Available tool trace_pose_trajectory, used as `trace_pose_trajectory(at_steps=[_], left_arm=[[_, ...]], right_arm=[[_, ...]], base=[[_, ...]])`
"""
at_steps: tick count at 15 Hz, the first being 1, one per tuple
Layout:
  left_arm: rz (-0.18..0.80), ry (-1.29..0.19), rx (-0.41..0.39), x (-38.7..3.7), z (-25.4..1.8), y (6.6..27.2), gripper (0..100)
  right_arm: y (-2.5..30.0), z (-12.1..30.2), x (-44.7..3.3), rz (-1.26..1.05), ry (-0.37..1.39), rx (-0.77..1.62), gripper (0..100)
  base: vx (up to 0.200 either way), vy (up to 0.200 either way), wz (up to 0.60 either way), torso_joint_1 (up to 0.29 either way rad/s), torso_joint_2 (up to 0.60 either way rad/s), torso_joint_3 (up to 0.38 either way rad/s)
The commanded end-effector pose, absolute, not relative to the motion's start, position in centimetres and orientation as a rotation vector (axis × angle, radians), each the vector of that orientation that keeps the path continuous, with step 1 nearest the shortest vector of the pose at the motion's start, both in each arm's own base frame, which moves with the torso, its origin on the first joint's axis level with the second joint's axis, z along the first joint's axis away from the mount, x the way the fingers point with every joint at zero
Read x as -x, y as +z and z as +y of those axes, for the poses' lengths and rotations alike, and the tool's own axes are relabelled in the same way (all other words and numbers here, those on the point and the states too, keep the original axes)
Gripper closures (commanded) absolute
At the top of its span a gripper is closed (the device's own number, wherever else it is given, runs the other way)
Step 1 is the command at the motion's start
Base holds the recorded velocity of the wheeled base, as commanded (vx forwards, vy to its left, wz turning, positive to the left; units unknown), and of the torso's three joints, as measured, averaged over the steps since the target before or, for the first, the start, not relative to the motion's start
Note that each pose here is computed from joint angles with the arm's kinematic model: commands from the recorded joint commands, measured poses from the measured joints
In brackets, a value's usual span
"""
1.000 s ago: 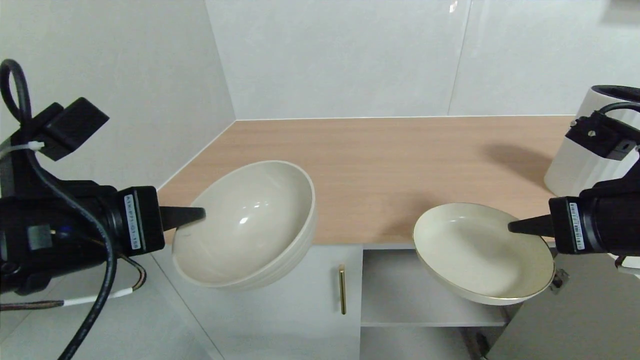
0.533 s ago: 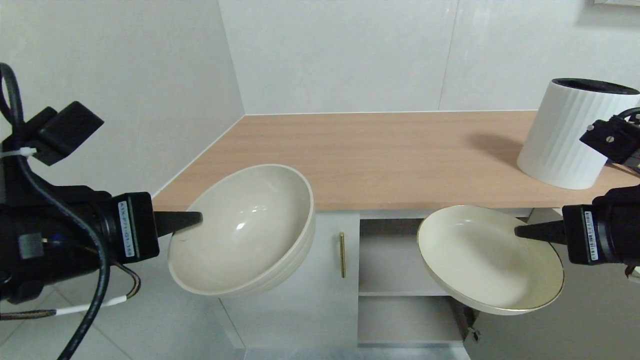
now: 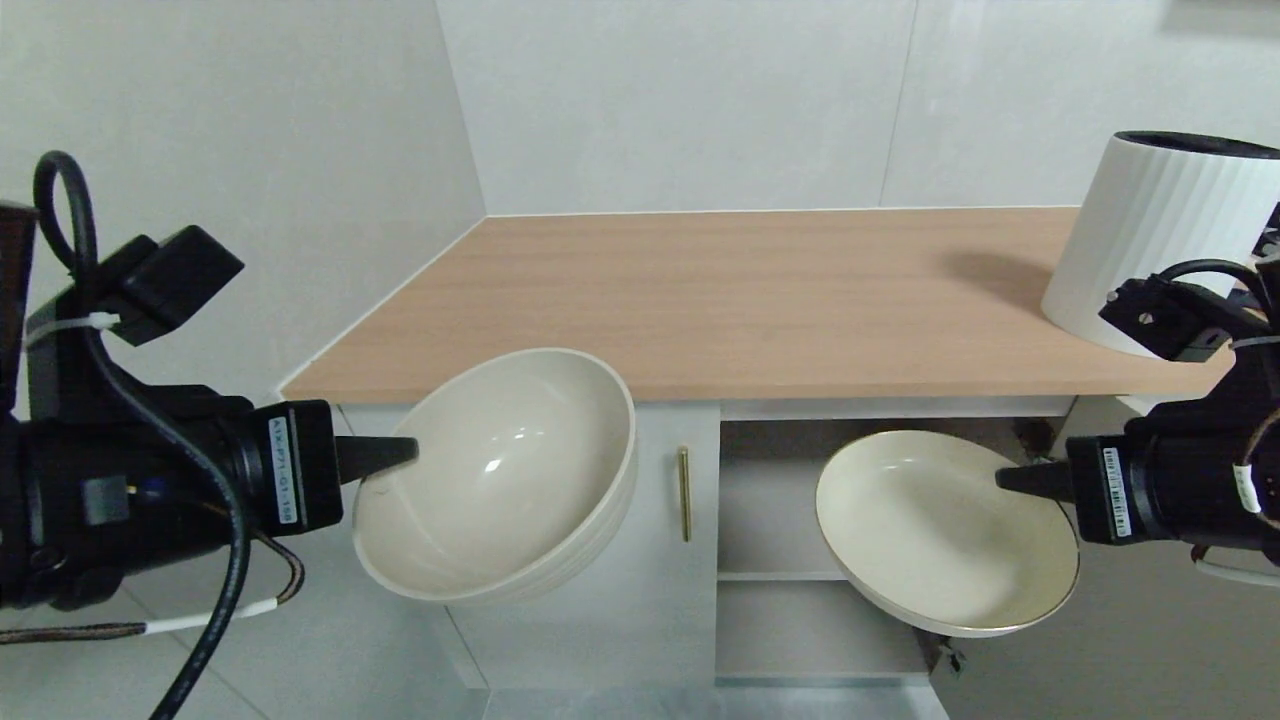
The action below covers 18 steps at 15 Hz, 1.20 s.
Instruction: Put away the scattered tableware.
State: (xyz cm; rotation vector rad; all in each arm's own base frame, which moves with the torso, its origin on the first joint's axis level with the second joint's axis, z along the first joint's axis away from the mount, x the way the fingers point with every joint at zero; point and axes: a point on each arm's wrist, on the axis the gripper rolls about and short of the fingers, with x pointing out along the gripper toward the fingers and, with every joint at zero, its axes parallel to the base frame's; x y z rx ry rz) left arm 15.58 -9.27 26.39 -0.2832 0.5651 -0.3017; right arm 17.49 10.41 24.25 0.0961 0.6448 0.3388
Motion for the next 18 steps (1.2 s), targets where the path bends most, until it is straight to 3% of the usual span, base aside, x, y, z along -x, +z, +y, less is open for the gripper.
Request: trace_pose_trajectory(at_steps=[1,11,18], left_arm=[[0.573,-0.299,0.281,-15.8,-9.4,26.2,100],[0.586,-0.296,0.276,-16.0,-9.6,26.0,100],[0.587,-0.295,0.276,-16.1,-9.6,25.9,100]], right_arm=[[23.6,10.7,-18.0,0.674,0.333,-0.086,100],[20.6,11.9,-20.2,0.754,0.309,-0.058,100],[17.6,12.8,-22.4,0.829,0.277,-0.037,100]], base=[[0.000,0.000,0.00,-0.159,0.43,0.266],[0.000,0.000,0.00,-0.124,0.43,0.310],[0.000,0.000,0.00,-0.009,0.04,0.028]])
